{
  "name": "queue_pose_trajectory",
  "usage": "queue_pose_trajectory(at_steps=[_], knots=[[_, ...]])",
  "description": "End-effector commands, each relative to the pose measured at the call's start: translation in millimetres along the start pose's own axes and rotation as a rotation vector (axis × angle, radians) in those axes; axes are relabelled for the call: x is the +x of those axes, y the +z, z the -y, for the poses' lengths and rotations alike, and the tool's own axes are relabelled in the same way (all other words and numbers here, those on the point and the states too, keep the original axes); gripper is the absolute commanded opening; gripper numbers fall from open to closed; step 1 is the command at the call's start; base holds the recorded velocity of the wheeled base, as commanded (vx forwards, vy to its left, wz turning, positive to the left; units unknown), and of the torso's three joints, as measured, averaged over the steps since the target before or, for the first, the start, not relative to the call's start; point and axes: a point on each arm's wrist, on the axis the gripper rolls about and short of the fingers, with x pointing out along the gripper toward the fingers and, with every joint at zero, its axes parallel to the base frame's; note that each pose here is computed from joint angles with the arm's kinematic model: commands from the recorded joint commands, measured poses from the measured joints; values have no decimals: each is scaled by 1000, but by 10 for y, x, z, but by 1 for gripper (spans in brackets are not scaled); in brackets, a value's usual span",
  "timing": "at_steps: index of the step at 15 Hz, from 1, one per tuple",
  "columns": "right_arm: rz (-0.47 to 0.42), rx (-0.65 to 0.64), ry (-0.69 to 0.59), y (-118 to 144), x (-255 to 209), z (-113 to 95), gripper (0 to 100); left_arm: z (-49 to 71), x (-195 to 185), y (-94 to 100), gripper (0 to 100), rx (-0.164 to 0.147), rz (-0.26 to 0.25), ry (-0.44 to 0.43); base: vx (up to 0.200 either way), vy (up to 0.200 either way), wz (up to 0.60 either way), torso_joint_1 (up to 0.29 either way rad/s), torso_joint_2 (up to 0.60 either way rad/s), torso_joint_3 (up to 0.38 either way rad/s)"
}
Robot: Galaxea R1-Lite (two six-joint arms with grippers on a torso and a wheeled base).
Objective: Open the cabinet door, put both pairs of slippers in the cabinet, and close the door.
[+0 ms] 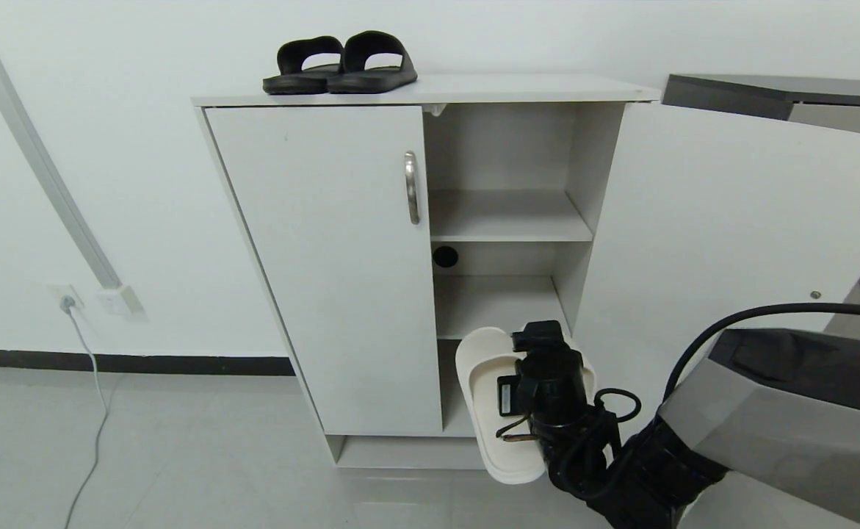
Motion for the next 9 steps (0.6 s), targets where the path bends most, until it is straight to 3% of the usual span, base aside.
queue_pose_trajectory(at_steps=[1,5,9], knots=[[-20,-21,18,-140,74,-52,0,0,2,1,0,0,-3,1,0,0,0,0,0,0],[-11,-14,13,-138,214,-92,0,1,2,1,0,8,-3,-2,0,0,0,0,0,0],[-7,-7,9,-108,243,-87,0,1,1,0,0,14,-2,-4,0,0,0,2,2,-157]])
